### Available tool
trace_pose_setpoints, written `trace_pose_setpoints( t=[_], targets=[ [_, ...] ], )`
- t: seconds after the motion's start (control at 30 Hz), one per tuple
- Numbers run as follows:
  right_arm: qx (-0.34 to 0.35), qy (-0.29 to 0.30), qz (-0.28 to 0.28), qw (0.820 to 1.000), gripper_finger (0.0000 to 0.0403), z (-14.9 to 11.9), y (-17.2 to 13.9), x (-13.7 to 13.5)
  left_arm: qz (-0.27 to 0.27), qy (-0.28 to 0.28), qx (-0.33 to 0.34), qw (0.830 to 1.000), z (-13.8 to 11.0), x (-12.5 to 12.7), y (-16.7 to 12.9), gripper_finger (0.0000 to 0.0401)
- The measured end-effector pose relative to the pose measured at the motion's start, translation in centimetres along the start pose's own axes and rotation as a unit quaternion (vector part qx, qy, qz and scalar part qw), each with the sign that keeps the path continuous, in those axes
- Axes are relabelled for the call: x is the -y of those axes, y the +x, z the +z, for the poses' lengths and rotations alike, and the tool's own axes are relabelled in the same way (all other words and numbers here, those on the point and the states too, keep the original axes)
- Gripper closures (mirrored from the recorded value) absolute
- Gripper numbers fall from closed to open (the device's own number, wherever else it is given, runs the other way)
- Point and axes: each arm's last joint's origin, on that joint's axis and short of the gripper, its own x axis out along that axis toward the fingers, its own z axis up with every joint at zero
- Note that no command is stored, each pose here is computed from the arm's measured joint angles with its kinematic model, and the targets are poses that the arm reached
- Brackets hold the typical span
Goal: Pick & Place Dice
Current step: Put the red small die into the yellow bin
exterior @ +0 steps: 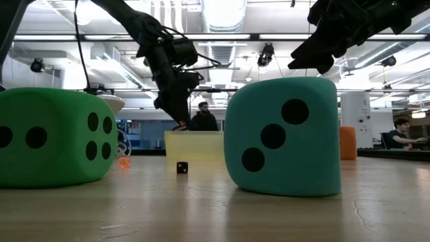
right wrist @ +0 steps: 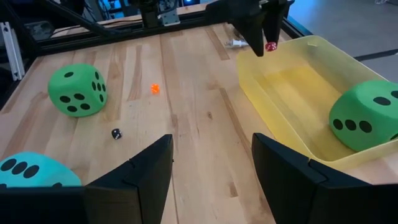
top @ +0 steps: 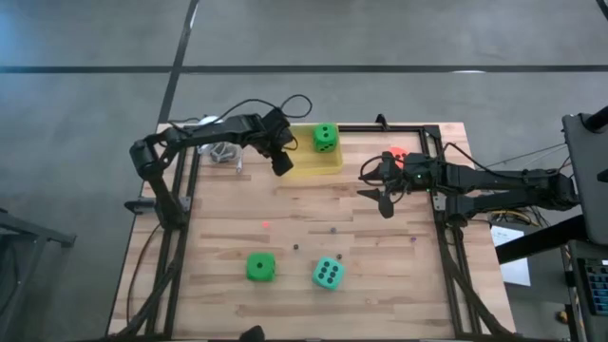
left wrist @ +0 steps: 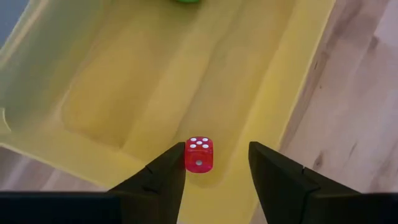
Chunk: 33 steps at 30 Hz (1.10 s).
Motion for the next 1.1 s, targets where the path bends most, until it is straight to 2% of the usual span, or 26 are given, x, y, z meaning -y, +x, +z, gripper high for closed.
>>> trace_pose_setpoints(
  t=[0.07, 0.17, 0.33, 0.47, 0.6, 0.8, 0.87, 0.97, 1.03, 1.1],
  targets=[
    [0.0, 0.0, 0.0, 1.0, 0.0188, 0.0, 0.0, 0.0, 0.026, 0.017, -0.011, 0.999, -0.2, 0.0, 0.0, 0.022],
    [0.0, -0.001, 0.0, 1.0, 0.0188, 0.0, 0.0, 0.0, 0.044, 0.082, -0.029, 0.995, -0.5, 0.3, 0.0, 0.022],
    [0.002, -0.001, 0.0, 1.0, 0.0188, 0.0, 0.0, 0.0, 0.043, 0.185, -0.025, 0.981, -0.5, 1.0, 0.4, 0.0215],
    [0.001, -0.001, 0.0, 1.0, 0.0188, 0.0, 0.0, 0.0, 0.022, 0.18, 0.01, 0.983, 0.1, 0.9, 0.4, 0.0205],
    [0.001, -0.001, 0.0, 1.0, 0.0188, 0.0, 0.0, 0.0, 0.019, 0.192, 0.002, 0.981, 0.0, 1.0, 0.4, 0.0192],
    [0.001, -0.001, 0.0, 1.0, 0.0188, 0.0, 0.0, 0.0, 0.073, 0.205, -0.016, 0.976, 0.1, 0.7, 0.0, 0.0166],
    [0.001, -0.001, 0.0, 1.0, 0.0188, 0.0, 0.0, 0.0, 0.057, 0.185, 0.005, 0.981, 0.5, 0.8, -0.1, 0.016],
    [0.001, -0.001, 0.0, 1.0, 0.0188, 0.0, 0.0, 0.0, 0.056, 0.203, 0.002, 0.978, 0.5, 0.8, -0.1, 0.0156],
    [0.001, -0.001, 0.0, 1.0, 0.0188, 0.0, 0.0, 0.0, 0.047, 0.184, 0.003, 0.982, 0.5, 0.6, -0.1, 0.0155],
    [0.001, -0.001, 0.0, 1.0, 0.0188, 0.0, 0.0, 0.0, 0.041, 0.2, -0.009, 0.979, 0.2, 0.5, -0.1, 0.0157]
  ],
)
